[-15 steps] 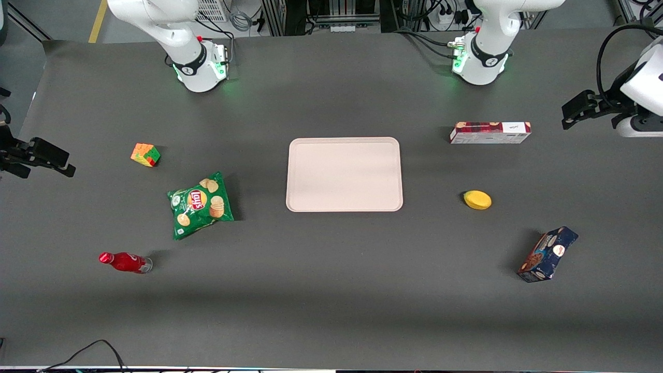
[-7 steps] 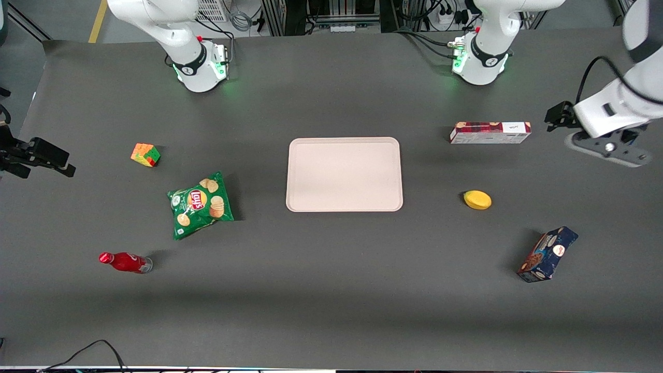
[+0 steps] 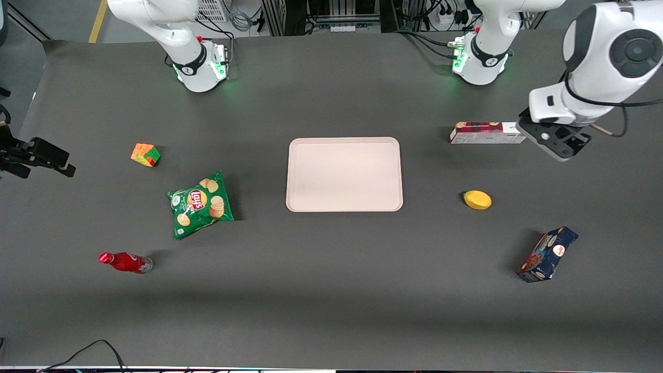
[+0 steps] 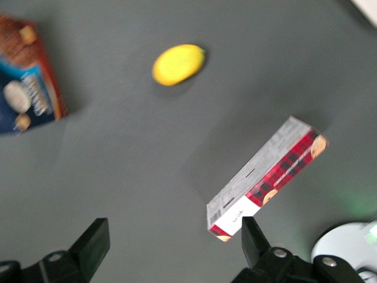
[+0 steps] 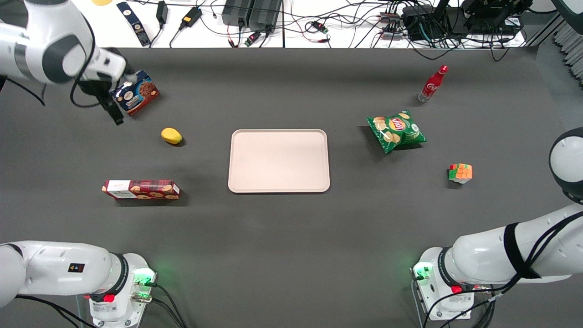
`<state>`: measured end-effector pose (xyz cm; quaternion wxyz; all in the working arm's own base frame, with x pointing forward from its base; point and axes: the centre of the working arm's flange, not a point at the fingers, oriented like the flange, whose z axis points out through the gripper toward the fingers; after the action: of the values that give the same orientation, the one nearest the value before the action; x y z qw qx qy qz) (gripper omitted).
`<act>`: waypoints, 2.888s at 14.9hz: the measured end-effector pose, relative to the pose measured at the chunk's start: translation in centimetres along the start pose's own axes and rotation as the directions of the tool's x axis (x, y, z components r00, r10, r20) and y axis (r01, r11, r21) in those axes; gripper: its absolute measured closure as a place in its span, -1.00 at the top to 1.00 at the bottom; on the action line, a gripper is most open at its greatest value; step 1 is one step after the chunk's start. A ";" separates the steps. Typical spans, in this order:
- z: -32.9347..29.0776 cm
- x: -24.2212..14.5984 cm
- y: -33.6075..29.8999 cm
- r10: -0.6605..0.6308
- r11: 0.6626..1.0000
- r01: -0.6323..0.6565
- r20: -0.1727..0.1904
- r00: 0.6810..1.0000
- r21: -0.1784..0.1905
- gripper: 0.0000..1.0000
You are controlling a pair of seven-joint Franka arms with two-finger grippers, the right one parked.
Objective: Place red cookie box on tray
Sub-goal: 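Move the open left gripper down over the red plaid cookie box, then close the left gripper on the cookie box's end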
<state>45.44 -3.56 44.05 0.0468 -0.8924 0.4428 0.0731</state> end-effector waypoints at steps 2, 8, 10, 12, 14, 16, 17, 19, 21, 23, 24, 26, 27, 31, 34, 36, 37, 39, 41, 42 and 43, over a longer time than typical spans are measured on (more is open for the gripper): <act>3.0 -0.9 1.5 0.123 0.992 -0.123 -0.005 0.992 0.000 1.00; 10.6 -4.4 6.6 0.324 0.945 -0.320 -0.063 0.944 0.060 1.00; 12.4 -5.1 7.3 0.349 0.937 -0.344 -0.075 0.934 0.063 1.00; 13.5 -5.3 7.9 0.359 0.933 -0.354 -0.081 0.930 0.069 1.00; 14.5 -5.4 8.4 0.367 0.929 -0.361 -0.087 0.926 0.078 1.00; 15.2 -5.5 8.6 0.376 0.926 -0.371 -0.085 0.923 0.071 1.00; 15.4 -5.4 8.7 0.385 0.922 -0.380 -0.083 0.919 0.068 1.00; 15.9 -5.4 8.7 0.400 0.916 -0.396 -0.079 0.913 0.056 1.00; 16.5 -5.3 8.8 0.413 0.911 -0.411 -0.074 0.908 0.043 1.00; 17.0 -5.2 8.8 0.421 0.907 -0.420 -0.070 0.904 0.029 1.00; 17.3 -5.2 8.9 0.427 0.904 -0.427 -0.068 0.902 0.023 1.00; 17.7 -5.0 9.1 0.444 0.896 -0.445 -0.063 0.894 0.012 1.00; 18.0 -4.8 9.3 0.456 0.890 -0.456 -0.061 0.888 0.005 1.00; 19.5 -4.6 9.5 0.526 0.849 -0.527 -0.057 0.849 -0.022 1.00; 21.2 -4.4 9.4 0.564 0.823 -0.567 -0.066 0.823 -0.030 1.00; 22.2 -4.5 9.3 0.569 0.819 -0.573 -0.068 0.819 -0.045 1.00; 22.5 -4.5 9.3 0.570 0.817 -0.574 -0.069 0.818 -0.049 1.00; 23.0 -4.5 9.3 0.570 0.817 -0.574 -0.070 0.819 -0.056 1.00; 23.5 -4.4 9.2 0.569 0.818 -0.573 -0.074 0.819 -0.051 1.00; 23.7 -4.4 9.2 0.569 0.818 -0.573 -0.075 0.819 -0.052 0.97; 23.7 -4.5 9.2 0.570 0.817 -0.574 -0.076 0.818 -0.052 0.97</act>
<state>33.34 -2.09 21.26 -0.0224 -0.7209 0.6886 0.0746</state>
